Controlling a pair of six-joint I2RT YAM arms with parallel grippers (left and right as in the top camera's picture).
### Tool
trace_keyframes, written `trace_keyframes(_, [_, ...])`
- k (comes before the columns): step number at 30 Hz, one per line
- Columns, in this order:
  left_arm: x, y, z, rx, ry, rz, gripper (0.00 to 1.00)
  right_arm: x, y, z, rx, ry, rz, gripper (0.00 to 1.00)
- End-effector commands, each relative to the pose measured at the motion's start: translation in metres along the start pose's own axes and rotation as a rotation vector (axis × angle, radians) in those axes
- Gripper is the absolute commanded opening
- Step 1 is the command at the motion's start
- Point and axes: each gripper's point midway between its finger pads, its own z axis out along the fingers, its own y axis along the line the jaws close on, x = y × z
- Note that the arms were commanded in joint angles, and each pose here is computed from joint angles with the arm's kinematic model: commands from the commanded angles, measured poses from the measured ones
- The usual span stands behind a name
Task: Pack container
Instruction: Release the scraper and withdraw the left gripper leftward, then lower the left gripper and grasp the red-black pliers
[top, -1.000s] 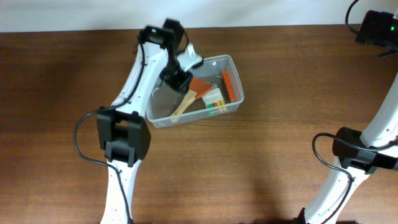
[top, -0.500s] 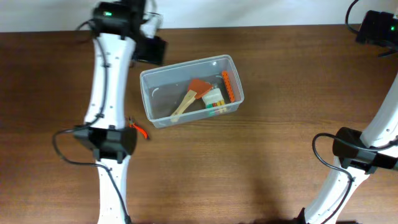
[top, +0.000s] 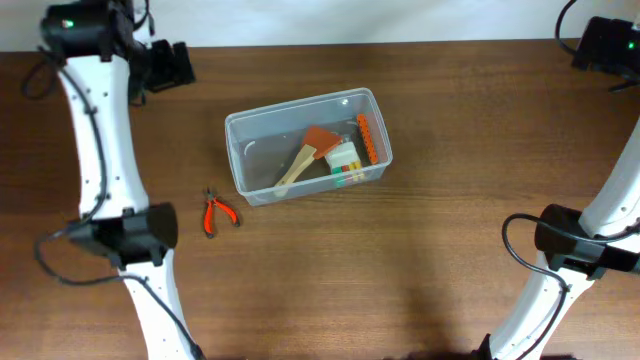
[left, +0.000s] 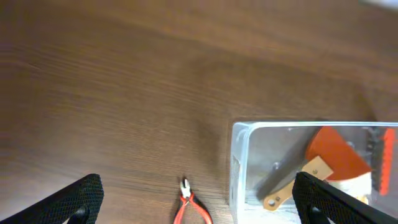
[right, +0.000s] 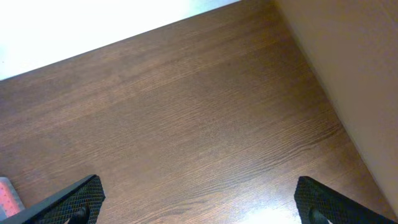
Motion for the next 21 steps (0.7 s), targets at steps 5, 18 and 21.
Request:
trace_keyframes(5, [0.053,0.033,-0.103,-0.156,-0.061,0.012,0.99,-0.003,-0.003,-0.01,0.009,-0.026,0.005,0.99])
trace_keyframes(18, [0.152,0.037,0.074,-0.066,0.319,0.188,0.99,-0.003,-0.003,-0.01,0.009,-0.026,0.005,0.99])
trace_keyframes(21, [0.179,0.041,0.092,-0.061,0.387,0.189,0.99,-0.003,-0.003,-0.01,0.009,-0.026,0.005,0.99])
